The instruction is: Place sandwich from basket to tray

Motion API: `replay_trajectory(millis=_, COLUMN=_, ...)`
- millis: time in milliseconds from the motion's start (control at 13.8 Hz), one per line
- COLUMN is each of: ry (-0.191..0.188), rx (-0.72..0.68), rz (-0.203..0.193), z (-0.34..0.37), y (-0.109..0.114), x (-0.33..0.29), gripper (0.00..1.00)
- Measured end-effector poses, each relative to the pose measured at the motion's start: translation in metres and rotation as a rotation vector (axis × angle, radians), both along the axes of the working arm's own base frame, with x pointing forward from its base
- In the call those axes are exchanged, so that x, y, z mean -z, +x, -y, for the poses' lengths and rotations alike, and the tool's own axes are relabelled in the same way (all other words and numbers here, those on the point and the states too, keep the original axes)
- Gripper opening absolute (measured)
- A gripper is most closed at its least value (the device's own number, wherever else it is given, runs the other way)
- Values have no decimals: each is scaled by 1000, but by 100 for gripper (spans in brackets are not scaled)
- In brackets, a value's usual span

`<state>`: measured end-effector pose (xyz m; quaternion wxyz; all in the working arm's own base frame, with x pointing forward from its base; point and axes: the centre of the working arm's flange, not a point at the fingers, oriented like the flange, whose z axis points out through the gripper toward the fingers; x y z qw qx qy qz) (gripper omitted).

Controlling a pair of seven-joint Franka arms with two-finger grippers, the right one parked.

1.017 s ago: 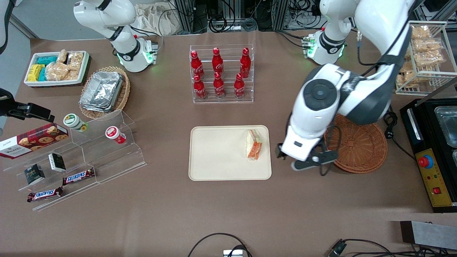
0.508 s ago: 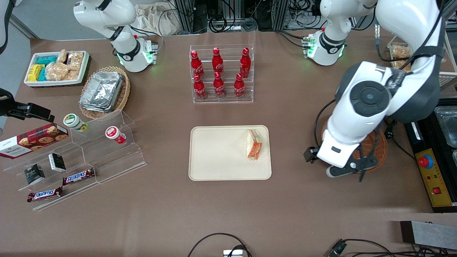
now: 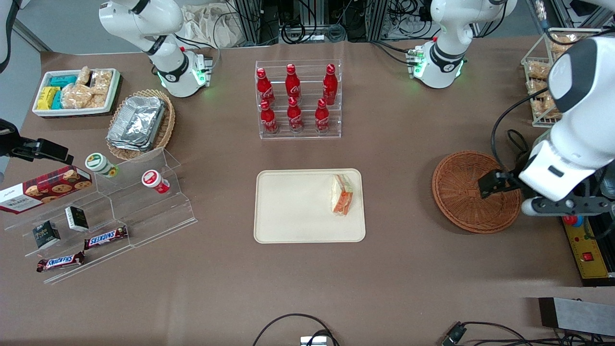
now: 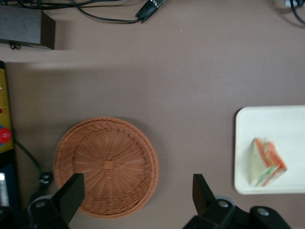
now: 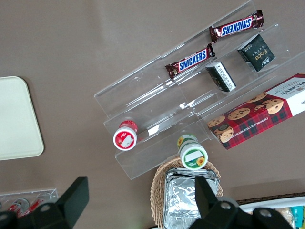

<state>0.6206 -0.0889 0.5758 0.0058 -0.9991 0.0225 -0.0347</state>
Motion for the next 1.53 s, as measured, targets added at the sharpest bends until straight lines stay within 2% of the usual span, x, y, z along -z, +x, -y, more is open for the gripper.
replay_trajectory(millis=363, ry=33, rx=-5, rz=43, z=-11, y=-41, x=-37, gripper=100)
replay_trajectory(millis=799, ry=65, rx=63, rz=-15, z=-35, y=-79, x=-68, gripper=100)
replay_trajectory(millis=1380, ry=73, rx=55, rz=-13, z=-38, y=-105, x=-93, gripper=100)
replay_trajectory(millis=1525, ry=64, rx=55, rz=-13, z=-38, y=-110, x=-97, gripper=100)
